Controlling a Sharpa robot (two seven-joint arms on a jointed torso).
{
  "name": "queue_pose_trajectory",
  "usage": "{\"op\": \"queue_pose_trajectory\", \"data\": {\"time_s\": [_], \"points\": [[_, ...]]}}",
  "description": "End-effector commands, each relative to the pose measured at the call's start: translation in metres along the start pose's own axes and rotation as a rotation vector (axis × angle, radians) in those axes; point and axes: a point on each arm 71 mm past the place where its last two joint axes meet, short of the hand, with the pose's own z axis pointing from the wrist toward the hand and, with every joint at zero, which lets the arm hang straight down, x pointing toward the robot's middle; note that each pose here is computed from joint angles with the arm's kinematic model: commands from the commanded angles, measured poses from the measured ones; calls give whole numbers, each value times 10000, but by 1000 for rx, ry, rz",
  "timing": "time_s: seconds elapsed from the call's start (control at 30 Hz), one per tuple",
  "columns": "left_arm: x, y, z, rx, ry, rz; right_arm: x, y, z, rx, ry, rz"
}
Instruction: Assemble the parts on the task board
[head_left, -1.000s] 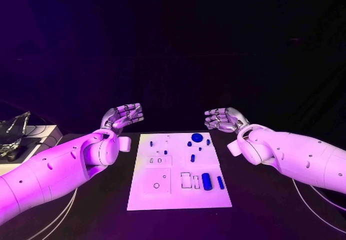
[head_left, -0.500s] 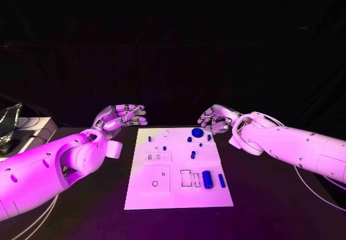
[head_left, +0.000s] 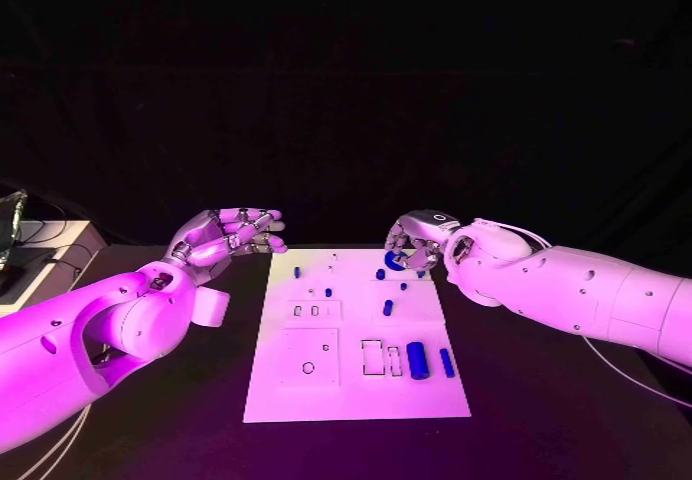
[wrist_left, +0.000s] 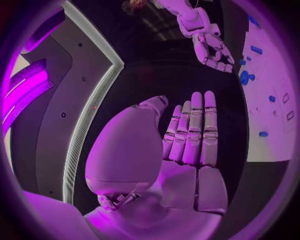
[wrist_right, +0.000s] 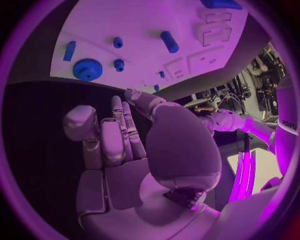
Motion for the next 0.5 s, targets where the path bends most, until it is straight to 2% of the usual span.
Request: {"op": "queue_pose_trajectory", "data": {"time_s": [0.03,0.2,0.5], "points": [[62,-38,-9,13,43,25,9,27,25,13,21,-116],[85,-81,-19,23,52,31,23,58,59,16,30,-140],[70,-117,-25,18,32,-1,62,83,102,17,43,-164]]}}
